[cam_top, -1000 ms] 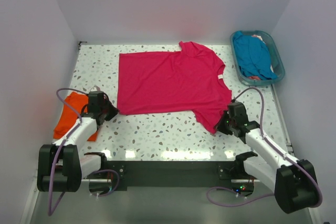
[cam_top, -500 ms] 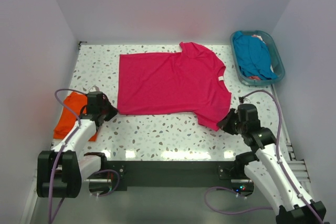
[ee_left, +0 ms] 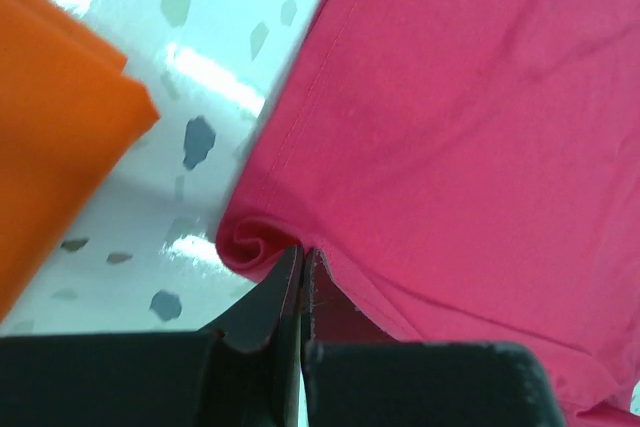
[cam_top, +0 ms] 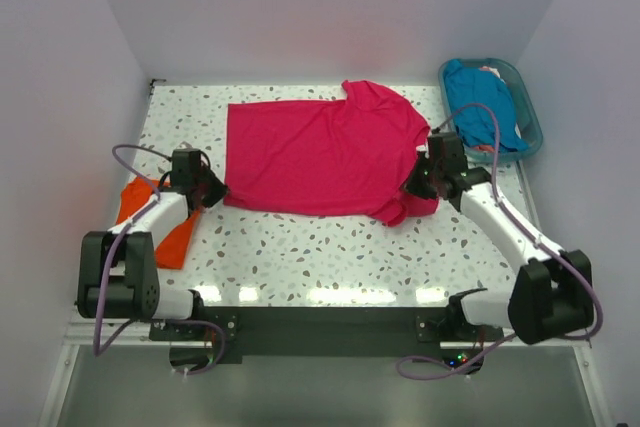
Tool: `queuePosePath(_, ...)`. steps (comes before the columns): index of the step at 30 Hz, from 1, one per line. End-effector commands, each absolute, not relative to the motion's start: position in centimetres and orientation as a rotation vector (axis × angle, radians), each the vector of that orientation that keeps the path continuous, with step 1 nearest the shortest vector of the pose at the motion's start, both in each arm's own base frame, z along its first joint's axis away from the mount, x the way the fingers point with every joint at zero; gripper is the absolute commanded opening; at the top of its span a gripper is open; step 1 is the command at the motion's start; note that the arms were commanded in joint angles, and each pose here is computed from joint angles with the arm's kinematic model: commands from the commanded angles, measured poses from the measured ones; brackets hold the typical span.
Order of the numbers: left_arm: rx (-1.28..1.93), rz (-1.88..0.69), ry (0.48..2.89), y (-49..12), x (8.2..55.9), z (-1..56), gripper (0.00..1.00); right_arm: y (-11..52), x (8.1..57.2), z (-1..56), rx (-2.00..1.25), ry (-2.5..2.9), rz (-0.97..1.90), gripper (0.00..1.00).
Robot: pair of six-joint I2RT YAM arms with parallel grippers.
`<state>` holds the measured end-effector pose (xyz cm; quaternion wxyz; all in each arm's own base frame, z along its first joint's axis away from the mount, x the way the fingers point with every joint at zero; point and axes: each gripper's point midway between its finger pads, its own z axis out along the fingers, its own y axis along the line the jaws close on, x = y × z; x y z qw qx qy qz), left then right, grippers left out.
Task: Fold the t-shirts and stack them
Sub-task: Fold the tshirt
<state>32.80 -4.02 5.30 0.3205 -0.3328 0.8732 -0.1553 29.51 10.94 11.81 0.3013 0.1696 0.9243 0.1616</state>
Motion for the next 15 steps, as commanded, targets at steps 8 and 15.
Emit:
queuePosePath(8, -0.931, -0.459, 2.192, -3.1, 40.3, 7.4, 0.0, 11.4, 41.3, 13.4, 0.438, 2.362, 0.477, 0.0)
queuePosePath(15, -0.972, -0.467, 2.18, -2.1, 41.9, 6.8, 0.0, 10.7, 45.9, 13.9, 0.469, 2.337, 0.523, 0.0)
